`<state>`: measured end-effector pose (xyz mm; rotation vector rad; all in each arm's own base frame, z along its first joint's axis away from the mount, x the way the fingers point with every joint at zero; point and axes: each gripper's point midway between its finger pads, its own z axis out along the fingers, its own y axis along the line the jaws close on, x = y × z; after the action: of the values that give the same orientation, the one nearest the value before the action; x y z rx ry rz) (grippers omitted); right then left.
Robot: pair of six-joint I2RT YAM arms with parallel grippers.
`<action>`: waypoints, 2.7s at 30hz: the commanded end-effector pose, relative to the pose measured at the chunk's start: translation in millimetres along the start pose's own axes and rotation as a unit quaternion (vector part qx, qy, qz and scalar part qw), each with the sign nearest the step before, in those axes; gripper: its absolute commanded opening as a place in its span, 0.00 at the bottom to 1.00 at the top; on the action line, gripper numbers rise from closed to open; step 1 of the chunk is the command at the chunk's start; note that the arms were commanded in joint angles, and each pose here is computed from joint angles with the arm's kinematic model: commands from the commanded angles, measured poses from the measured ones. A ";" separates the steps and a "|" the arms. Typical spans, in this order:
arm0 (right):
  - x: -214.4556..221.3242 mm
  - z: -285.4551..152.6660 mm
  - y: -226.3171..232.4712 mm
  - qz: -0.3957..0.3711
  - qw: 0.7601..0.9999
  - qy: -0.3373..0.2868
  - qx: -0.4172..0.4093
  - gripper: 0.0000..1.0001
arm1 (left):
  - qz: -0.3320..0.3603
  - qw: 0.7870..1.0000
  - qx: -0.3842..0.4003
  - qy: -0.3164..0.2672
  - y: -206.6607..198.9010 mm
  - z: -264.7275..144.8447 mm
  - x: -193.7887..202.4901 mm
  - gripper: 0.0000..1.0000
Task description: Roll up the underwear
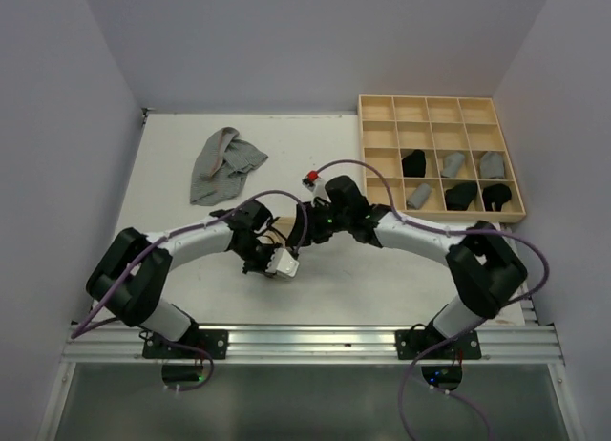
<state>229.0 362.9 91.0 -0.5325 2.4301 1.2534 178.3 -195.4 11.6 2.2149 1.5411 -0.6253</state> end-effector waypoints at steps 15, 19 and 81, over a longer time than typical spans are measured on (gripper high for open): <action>34.4 -157.9 13.8 -0.097 0.984 -0.112 0.099 0.49 | -0.271 0.940 0.206 -0.032 4.4 23.6 17.9 0.08; 44.2 -173.1 26.3 -0.151 0.980 -0.097 0.089 0.47 | -0.285 0.936 0.206 -0.034 6.5 30.6 20.0 0.10; 145.1 61.1 -8.8 -0.295 0.941 0.164 0.013 0.00 | -0.264 0.950 0.019 -0.165 107.5 -117.7 36.9 0.50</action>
<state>142.5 403.5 17.1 -1.4660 2.0004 0.8177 260.3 -166.0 58.2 1.6654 2.1328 -1.3498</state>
